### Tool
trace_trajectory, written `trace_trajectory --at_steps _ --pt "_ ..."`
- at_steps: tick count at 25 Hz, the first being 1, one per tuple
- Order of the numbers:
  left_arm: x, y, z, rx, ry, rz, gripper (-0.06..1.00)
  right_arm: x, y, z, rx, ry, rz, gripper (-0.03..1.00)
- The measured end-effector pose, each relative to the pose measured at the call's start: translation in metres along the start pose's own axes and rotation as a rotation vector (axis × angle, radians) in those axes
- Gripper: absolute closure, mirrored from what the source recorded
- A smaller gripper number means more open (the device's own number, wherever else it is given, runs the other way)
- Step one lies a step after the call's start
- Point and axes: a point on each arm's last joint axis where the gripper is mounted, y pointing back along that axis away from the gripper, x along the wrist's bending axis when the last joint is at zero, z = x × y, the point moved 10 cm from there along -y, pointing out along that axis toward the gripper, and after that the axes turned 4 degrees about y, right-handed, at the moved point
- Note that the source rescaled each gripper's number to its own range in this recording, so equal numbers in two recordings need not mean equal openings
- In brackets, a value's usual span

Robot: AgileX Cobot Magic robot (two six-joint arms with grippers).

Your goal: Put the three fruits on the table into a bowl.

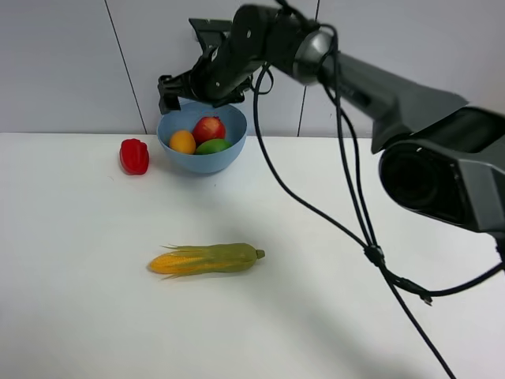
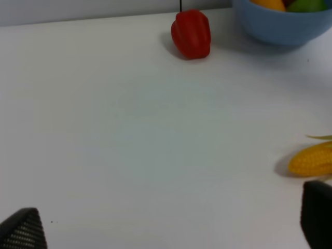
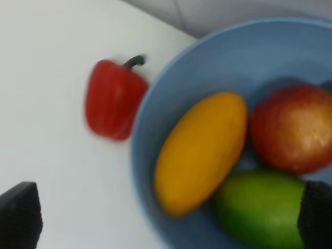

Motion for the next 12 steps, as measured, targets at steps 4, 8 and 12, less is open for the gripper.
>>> trace_trajectory --at_steps 4,8,12 --pt "0.0 0.0 0.0 0.0 0.0 0.0 -0.06 0.016 0.051 -0.002 0.102 0.075 0.026 -0.02" --pt "0.0 0.0 0.0 0.0 0.0 0.0 -0.06 0.009 0.085 -0.012 0.193 0.125 -0.039 -0.02" --pt "0.0 0.0 0.0 0.0 0.0 0.001 -0.06 -0.002 0.113 -0.015 0.206 0.08 -0.13 -0.02"
